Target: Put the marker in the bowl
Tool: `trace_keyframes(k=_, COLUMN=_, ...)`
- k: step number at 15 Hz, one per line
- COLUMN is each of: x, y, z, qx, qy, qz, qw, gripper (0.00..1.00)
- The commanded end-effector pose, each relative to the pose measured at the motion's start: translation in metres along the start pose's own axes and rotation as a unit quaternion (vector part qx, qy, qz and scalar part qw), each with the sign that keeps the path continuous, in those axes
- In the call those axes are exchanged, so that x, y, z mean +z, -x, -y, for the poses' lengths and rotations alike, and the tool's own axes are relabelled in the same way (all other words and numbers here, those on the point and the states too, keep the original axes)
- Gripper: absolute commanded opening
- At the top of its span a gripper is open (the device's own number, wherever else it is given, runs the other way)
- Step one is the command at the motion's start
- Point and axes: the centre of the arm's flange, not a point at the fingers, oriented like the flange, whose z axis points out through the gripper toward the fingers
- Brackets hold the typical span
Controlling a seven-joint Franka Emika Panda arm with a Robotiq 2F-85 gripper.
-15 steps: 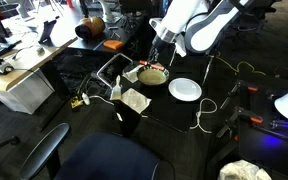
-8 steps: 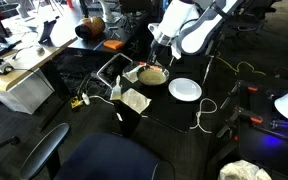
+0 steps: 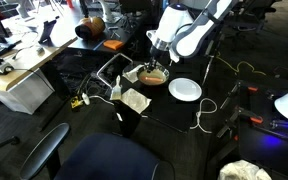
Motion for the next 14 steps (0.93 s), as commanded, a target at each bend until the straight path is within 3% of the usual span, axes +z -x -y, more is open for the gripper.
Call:
trace_keyframes(k=1, x=0.0019, y=-0.0078, z=-0.0037, qx=0.011, qy=-0.008, qz=0.011, qw=0.9998, gripper=0.65)
trace_keyframes(k=6, x=0.0003, y=-0.0071, z=-0.0042, qx=0.012, qy=-0.007, qz=0.010, qw=0.9999, gripper=1.00)
trace_keyframes(k=14, x=0.0030, y=-0.0005, z=-0.0016, qx=0.002, qy=-0.002, qz=0.005, qw=1.0000, gripper=1.00)
